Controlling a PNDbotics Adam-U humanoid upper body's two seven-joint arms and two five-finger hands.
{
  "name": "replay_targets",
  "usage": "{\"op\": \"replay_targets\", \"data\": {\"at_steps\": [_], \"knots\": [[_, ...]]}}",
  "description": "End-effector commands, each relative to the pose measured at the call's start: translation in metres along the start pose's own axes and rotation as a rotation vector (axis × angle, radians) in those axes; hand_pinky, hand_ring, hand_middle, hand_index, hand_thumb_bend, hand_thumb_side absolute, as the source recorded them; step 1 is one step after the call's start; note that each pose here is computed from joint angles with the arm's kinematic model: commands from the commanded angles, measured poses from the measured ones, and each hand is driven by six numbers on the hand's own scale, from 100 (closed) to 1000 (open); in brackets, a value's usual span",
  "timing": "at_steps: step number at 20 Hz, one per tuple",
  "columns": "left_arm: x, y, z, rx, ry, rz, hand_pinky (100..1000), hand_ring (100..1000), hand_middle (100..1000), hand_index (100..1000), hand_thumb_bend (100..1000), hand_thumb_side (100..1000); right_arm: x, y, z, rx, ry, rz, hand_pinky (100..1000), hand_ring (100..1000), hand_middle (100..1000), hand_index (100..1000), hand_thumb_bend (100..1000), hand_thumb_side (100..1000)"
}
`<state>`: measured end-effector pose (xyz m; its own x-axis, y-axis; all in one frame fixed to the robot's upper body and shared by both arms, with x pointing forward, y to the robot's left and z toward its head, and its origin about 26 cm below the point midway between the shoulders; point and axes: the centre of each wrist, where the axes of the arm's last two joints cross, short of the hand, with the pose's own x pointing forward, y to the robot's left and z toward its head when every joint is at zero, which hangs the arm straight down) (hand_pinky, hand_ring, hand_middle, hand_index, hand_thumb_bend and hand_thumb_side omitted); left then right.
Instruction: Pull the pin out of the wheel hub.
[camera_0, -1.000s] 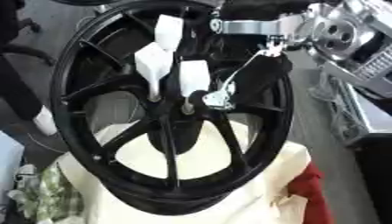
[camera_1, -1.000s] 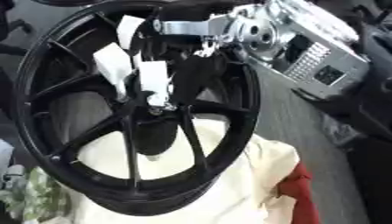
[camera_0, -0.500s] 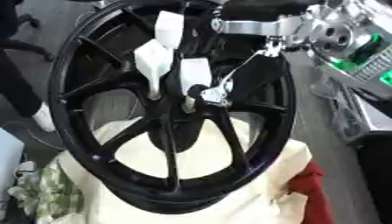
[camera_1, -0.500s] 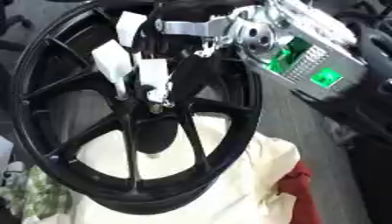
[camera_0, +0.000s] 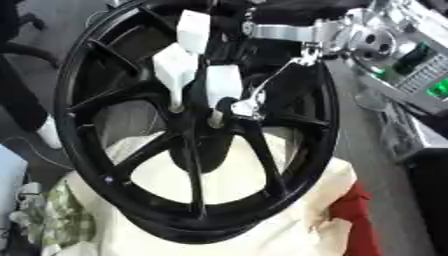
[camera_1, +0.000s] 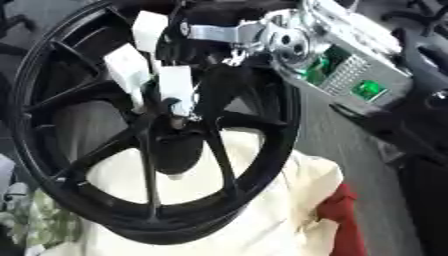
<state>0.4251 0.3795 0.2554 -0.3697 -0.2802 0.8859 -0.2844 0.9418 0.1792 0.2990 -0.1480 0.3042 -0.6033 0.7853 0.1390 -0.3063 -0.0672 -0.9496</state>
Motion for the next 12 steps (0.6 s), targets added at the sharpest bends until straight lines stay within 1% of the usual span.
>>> {"op": "replay_targets", "data": {"at_steps": [1,2,3,4,7,12], "knots": [[0.016,0.005,-0.005,0.004,-0.043,-0.005,799,826,758,807,1000,495,-0.005,-0.005,-0.001,0.05,0.069,-0.038,842,806,778,850,324,440],[0.017,0.005,-0.005,0.004,-0.044,-0.004,799,826,757,807,1000,494,-0.007,-0.004,-0.002,0.053,0.071,-0.04,842,806,777,850,322,438],[0.017,0.005,-0.005,0.004,-0.045,-0.004,800,826,757,807,1000,494,-0.008,-0.004,-0.004,0.054,0.073,-0.041,842,806,778,850,302,435],[0.017,0.005,-0.005,0.004,-0.045,-0.005,799,826,757,807,1000,493,-0.009,-0.003,-0.005,0.055,0.075,-0.041,842,806,778,850,321,437],[0.017,0.005,-0.005,0.003,-0.045,-0.003,799,826,757,806,1000,492,-0.015,-0.002,-0.011,0.05,0.089,-0.045,843,807,778,850,323,431],[0.017,0.004,-0.005,0.003,-0.045,-0.002,800,826,756,806,1000,490,-0.022,0.001,-0.019,0.059,0.09,-0.045,844,807,779,852,327,448]]}}
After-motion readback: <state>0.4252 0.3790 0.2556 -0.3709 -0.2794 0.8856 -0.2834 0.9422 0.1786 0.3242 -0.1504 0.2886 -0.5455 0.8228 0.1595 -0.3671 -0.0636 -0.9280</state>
